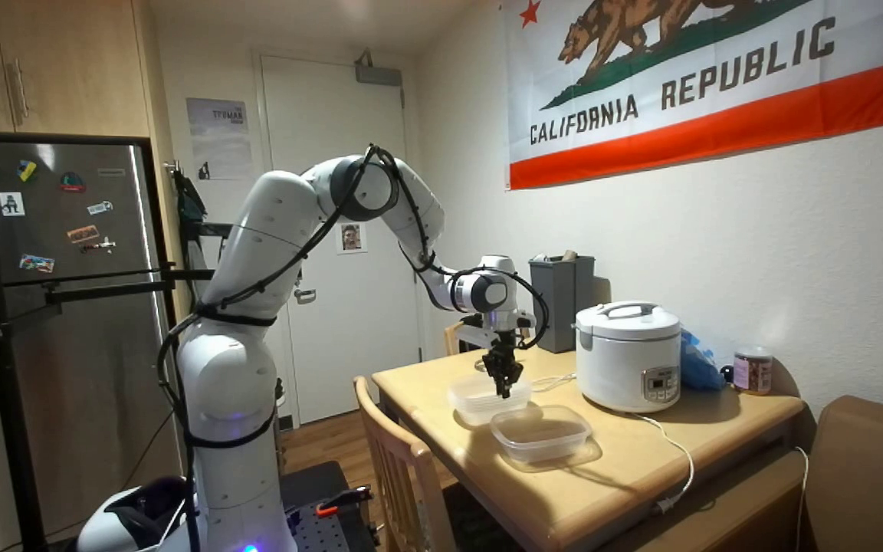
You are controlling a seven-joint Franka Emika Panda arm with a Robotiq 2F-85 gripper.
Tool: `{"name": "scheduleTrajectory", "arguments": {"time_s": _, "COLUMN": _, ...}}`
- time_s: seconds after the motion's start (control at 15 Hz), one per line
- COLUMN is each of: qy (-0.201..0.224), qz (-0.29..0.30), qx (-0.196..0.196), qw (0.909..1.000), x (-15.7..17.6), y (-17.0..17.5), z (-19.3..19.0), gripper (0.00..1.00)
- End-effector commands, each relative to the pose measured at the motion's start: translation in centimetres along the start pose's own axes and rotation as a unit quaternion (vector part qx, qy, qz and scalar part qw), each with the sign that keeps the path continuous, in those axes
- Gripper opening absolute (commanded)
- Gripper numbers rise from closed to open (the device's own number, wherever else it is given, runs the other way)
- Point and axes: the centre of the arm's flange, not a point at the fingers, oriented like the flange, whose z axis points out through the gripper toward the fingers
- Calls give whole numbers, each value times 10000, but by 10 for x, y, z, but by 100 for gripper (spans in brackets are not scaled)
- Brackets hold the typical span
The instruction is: Stack two of the lunchboxes from the stack of boxes on the right
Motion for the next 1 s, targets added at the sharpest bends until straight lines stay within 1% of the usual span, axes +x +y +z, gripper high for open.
{"name": "scheduleTrajectory", "arguments": {"time_s": 0.0, "qy": -63, "qz": 20, "qx": -55, "qw": 10000, "x": -4, "y": 2, "z": -7, "gripper": 0}}
{"name": "scheduleTrajectory", "arguments": {"time_s": 0.47, "qy": -35, "qz": 26, "qx": -99, "qw": 9999, "x": -6, "y": 1, "z": -12, "gripper": 2}}
{"name": "scheduleTrajectory", "arguments": {"time_s": 0.93, "qy": -16, "qz": 63, "qx": -179, "qw": 9998, "x": -15, "y": -1, "z": -46, "gripper": 2}}
